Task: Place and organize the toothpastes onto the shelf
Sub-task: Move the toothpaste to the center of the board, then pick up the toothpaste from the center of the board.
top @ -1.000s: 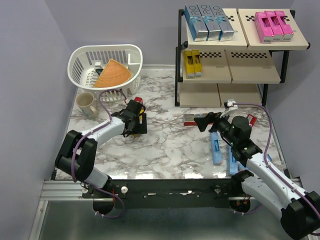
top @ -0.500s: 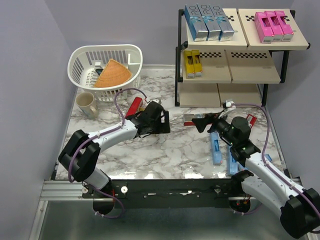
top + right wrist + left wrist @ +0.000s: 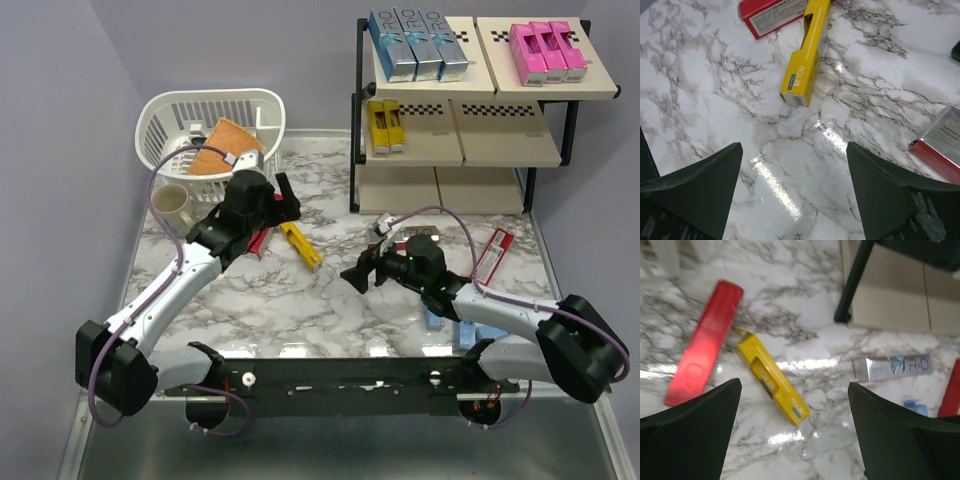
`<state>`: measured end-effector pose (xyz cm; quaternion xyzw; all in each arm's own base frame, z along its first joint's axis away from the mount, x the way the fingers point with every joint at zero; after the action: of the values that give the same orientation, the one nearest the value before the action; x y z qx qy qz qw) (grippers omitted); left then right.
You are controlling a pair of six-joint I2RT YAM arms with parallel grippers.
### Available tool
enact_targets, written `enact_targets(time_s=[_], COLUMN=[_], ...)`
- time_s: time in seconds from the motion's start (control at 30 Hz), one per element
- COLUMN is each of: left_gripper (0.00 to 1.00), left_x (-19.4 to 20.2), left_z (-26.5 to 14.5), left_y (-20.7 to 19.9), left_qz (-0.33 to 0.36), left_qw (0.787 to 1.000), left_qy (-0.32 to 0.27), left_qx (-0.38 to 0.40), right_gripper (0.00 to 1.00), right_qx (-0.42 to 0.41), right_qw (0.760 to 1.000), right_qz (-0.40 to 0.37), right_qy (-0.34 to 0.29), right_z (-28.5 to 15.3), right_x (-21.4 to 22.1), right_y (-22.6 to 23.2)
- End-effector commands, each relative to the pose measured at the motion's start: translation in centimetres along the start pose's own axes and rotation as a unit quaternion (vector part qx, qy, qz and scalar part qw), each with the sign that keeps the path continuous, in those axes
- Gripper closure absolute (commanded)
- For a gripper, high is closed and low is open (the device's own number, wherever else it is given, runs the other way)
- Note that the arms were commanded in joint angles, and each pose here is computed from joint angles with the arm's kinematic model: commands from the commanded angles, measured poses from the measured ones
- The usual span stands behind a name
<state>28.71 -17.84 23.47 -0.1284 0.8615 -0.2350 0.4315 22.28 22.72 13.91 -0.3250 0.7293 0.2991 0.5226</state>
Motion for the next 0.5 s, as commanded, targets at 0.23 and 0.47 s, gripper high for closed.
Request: enact_targets(time_s=[0.23,0.47], left_gripper=[0.01,0.01], left_x=[-5.5,-6.6], left_z=[-4.5,-6.0], left_y=[5.2,6.6], left_qz=[0.052,0.073], left_qw=[0.984,0.971], left_qy=[-0.167,-0.213], left_qx=[-0.041,-0.082], right_gripper=[0.07,0.11], right_qx=[0.016,0.039], right_qw=[0.994,0.992], right_qz=[-0.109,-0.117], right_qy=[-0.001,0.02], right_z=[7.1,10.7], right_x=[-0.7,0.7], right_y=[2.2,2.3])
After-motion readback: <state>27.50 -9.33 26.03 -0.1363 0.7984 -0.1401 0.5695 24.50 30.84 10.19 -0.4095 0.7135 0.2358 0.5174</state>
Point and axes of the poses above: each gripper's point midway between its finger pads, its own z axis out along the fingers, its own y axis along the line the jaws close on, x = y × z, the point moved 5 cm from there along -z, back along the fingers, and after that the axes turned 9 degrees about -z, right-handed, at the moved point
